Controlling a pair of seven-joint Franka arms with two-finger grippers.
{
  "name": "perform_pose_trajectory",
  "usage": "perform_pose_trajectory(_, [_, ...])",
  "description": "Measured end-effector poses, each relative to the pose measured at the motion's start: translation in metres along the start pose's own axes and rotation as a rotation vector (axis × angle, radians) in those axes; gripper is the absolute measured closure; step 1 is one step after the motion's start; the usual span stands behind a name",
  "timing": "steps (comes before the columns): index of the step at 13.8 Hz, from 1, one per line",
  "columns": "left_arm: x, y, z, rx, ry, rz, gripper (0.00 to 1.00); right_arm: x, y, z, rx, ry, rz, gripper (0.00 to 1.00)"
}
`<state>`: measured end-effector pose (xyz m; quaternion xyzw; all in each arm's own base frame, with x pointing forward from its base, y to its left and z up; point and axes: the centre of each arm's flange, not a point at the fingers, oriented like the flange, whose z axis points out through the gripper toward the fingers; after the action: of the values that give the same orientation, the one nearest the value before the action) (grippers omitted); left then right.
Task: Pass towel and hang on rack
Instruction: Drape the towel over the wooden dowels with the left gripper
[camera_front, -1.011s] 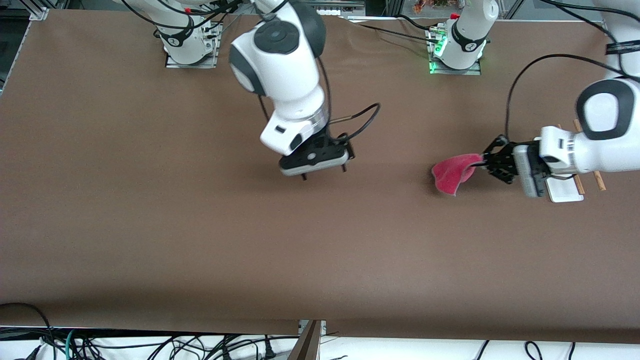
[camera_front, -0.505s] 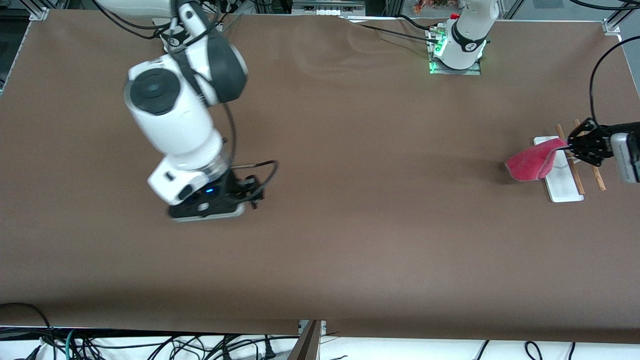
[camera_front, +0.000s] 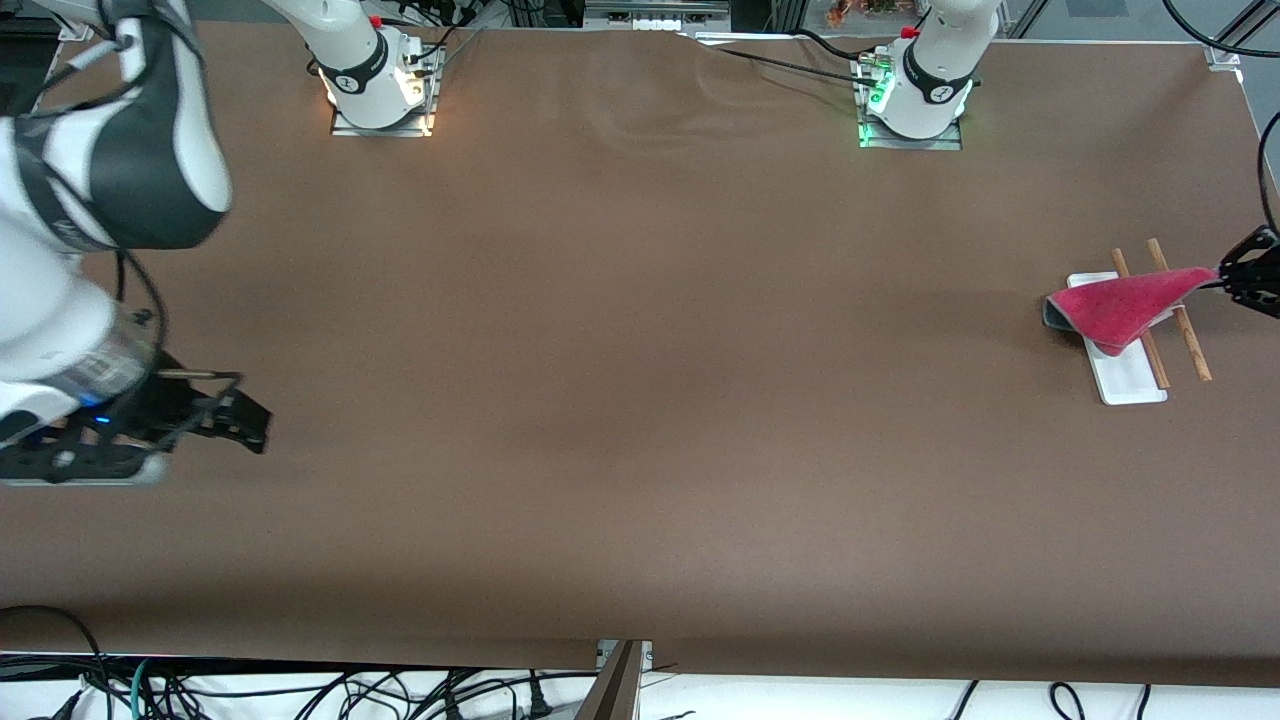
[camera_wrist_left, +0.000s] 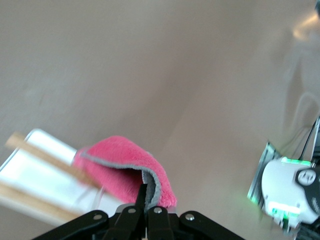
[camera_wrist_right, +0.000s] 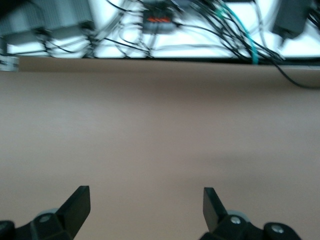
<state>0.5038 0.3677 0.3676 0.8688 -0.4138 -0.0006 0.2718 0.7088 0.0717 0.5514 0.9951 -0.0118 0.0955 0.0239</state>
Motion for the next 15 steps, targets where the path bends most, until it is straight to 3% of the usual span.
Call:
perform_pose_trajectory(5, [-0.029,-0.011,-0.015,0.033,0.006,0.022,0.98,-0.059,0.062,-0.002,-0.026,-0.109,0.07,0.0])
perform_pose_trajectory(12, [-0.061,-0.02,-0.027,0.061,0.013,0.056,0.98,-0.102,0.087,-0.042,-0.032,-0.14,0.086,0.0])
perform_pose_trajectory(15, [-0.071,-0.021,-0.034,0.075,0.007,0.076,0.98,-0.11,0.092,-0.062,-0.031,-0.123,0.088,0.0])
